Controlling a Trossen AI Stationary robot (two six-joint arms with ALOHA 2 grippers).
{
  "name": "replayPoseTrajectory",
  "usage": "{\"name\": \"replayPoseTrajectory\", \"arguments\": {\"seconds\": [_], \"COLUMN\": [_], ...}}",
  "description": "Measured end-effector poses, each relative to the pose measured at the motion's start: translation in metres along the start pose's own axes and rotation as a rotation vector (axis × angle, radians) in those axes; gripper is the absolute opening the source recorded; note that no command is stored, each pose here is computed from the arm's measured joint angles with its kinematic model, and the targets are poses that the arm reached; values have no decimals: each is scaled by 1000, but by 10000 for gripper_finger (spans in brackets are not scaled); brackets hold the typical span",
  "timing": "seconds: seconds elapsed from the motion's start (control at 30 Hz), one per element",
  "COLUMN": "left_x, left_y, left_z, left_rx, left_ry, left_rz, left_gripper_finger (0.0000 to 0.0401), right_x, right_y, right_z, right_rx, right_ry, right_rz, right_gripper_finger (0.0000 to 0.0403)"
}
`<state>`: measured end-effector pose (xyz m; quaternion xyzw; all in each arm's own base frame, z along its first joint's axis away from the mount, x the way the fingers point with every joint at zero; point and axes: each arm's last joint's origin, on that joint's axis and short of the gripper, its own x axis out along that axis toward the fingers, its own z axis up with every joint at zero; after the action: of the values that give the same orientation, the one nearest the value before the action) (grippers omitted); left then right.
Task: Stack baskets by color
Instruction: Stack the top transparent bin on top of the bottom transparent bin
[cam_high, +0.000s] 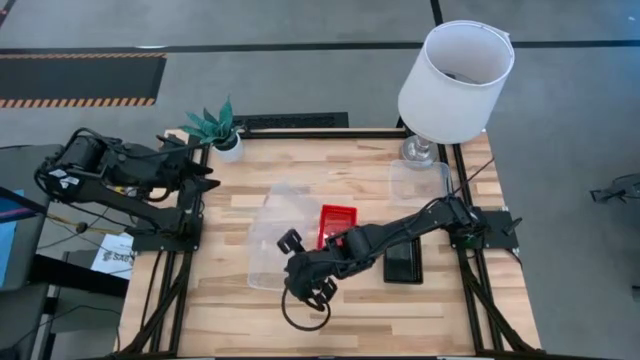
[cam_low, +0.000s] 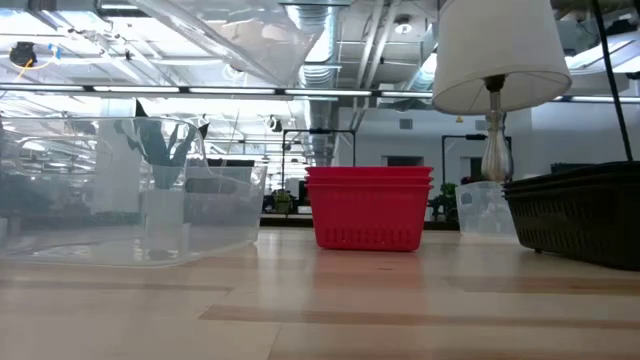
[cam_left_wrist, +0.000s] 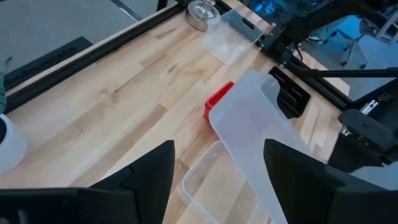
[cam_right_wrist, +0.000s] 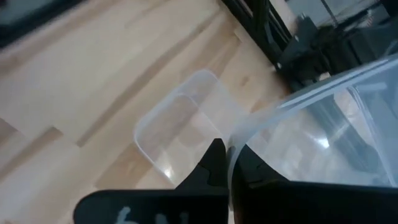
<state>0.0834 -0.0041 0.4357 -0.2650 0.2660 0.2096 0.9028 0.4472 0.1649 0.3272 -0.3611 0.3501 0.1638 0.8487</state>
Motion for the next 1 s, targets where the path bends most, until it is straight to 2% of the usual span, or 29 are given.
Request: {"name": "replayPoseTrajectory", "arguments": {"seconds": [0.27,0.33,0.43,0.57,0.77,1.0], "left_x": [0,0,0,0,0,0], "left_y": [0,0,0,0,0,0], "left_z": [0,0,0,0,0,0], "left_rx": [-5,-6,-13,-18,-22,-22], "left_ry": [-2,-2,-2,-3,-5,-14], "left_rz": [1,1,2,1,4,13], "left_gripper_finger": [234,234,234,234,234,234], "right_x": [0,13,33,45,44,47], "right_y": [1,5,17,26,27,20], "right_z": [0,-1,-9,-10,-8,-13], "right_rx": [0,-3,-58,-112,-151,-131], "right_ry": [-16,-9,74,125,81,52], "right_rz": [28,50,106,77,126,171], "right_gripper_finger": [3,3,6,10,7,11]}}
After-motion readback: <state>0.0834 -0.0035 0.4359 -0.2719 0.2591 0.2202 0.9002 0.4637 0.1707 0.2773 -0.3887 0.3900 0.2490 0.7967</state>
